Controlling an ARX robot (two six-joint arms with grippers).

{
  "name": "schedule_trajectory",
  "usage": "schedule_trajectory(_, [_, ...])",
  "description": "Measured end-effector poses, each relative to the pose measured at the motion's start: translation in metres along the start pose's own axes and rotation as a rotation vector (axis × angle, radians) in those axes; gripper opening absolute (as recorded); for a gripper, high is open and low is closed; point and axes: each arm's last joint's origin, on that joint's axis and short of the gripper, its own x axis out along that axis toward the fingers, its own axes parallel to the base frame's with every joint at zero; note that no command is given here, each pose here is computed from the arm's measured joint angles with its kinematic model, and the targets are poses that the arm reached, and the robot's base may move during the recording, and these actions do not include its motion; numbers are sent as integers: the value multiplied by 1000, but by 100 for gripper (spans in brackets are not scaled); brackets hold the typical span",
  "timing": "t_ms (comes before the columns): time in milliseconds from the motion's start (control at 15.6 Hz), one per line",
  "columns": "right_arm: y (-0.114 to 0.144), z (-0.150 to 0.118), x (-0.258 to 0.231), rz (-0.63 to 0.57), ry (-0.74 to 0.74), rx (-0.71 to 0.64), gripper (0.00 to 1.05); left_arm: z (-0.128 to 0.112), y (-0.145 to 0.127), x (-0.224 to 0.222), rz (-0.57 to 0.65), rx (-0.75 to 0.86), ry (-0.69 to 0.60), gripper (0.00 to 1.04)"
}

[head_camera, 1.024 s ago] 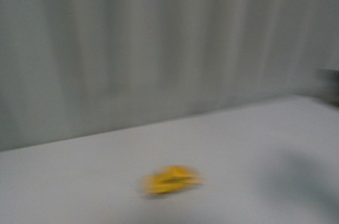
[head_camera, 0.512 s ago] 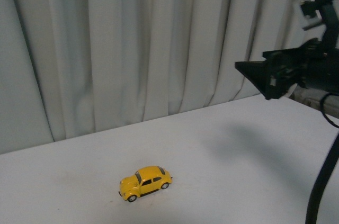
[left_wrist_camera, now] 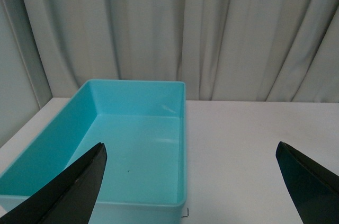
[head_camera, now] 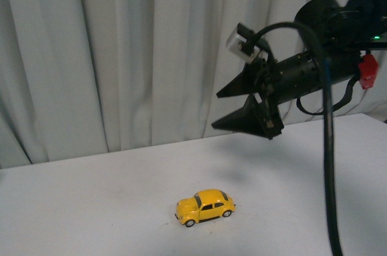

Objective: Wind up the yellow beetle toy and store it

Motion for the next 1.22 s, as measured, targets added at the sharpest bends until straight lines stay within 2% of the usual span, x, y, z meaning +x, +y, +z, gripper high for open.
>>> schedule_trajectory(128, [4, -26, 26, 207, 215, -120, 98, 0, 0, 0, 0, 0, 0, 98])
schedule_trajectory(256, [6, -47, 43, 330, 328, -234, 98, 0, 0, 0, 0, 0, 0, 98])
schedule_trajectory(384, [0, -55, 57, 359, 370, -321, 98, 0, 0, 0, 0, 0, 0, 98])
schedule_trajectory(640, [-13, -50, 79, 374, 401, -396, 98, 0, 0, 0, 0, 0, 0, 98])
schedule_trajectory(832, [-4, -55, 98, 430, 438, -401, 98, 0, 0, 0, 0, 0, 0, 98])
schedule_trajectory(1088, [4, -50, 113, 451, 465, -437, 98, 0, 0, 0, 0, 0, 0, 98])
schedule_trajectory(1216, [6, -58, 118, 462, 474, -431, 98, 0, 0, 0, 0, 0, 0, 98])
